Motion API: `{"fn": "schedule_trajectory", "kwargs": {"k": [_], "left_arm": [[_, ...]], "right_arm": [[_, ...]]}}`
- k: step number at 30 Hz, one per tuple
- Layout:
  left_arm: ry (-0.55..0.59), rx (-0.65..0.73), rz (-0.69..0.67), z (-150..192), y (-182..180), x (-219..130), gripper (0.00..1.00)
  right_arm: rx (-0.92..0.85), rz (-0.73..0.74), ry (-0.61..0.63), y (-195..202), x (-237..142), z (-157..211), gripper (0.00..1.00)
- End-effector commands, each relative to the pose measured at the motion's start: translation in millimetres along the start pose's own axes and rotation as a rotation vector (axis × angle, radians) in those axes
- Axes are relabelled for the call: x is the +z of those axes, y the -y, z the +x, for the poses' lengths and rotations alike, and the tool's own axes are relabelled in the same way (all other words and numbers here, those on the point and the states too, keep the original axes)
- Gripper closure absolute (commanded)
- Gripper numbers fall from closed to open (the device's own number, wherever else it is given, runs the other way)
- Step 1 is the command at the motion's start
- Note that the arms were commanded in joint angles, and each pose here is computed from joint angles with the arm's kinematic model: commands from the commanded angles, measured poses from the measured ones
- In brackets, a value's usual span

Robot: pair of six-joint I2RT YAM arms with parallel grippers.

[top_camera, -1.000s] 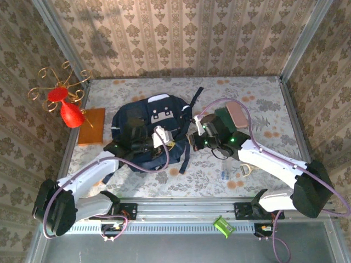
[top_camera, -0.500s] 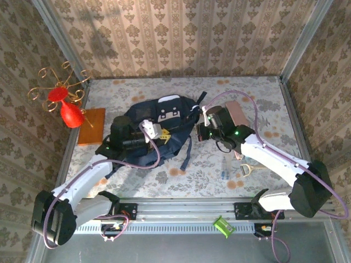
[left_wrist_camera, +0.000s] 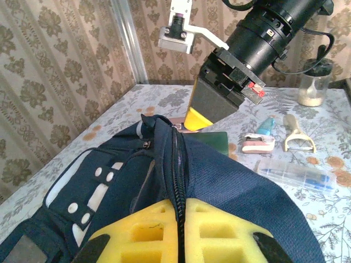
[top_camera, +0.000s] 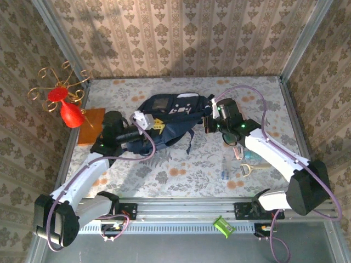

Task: Pack the student bag

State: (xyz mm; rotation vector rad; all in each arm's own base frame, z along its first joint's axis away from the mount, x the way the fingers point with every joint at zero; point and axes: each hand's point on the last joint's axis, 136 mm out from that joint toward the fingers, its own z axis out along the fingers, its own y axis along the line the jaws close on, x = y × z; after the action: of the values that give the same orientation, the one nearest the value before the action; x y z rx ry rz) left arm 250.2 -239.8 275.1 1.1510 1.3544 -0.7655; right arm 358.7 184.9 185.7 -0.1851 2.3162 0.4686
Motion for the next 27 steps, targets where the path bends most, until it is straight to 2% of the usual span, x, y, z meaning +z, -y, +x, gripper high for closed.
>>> {"fn": "schedule_trajectory", "kwargs": {"k": [1, 4, 7, 11, 13, 17, 20, 23, 27], "left_arm": [[0.147, 0.143, -0.091, -59, -17, -19, 1.00], [0.128, 0.104, -0.073, -45, -14, -12, 1.00], [0.096, 0.064, -0.036, -27, -5, 3, 1.00], [0.020, 0.014, -0.023, 3, 3, 26, 1.00], [-0.018, -0.027, -0.026, 23, 0, 37, 0.96], [-0.071, -0.103, -0.006, 52, 2, 60, 0.93], [-0.106, -0.121, 0.071, 66, 21, 78, 0.83], [-0.111, -0.123, 0.145, 69, 38, 81, 0.66], [-0.080, -0.170, 0.079, 62, 31, 69, 0.48]], "right_arm": [[0.064, 0.109, -0.010, 37, 14, 0, 1.00], [0.074, -0.030, -0.012, 12, 26, -1, 1.00], [0.075, -0.078, -0.034, 3, 37, 0, 1.00], [0.061, -0.064, -0.118, 6, 57, 11, 0.99], [0.045, -0.049, -0.172, 10, 67, 20, 0.95], [0.023, 0.030, -0.206, 26, 68, 28, 0.85], [0.006, 0.115, -0.210, 42, 53, 31, 0.77], [0.000, 0.172, -0.173, 51, 32, 30, 0.71], [0.012, 0.144, -0.098, 46, 20, 23, 0.62]]}}
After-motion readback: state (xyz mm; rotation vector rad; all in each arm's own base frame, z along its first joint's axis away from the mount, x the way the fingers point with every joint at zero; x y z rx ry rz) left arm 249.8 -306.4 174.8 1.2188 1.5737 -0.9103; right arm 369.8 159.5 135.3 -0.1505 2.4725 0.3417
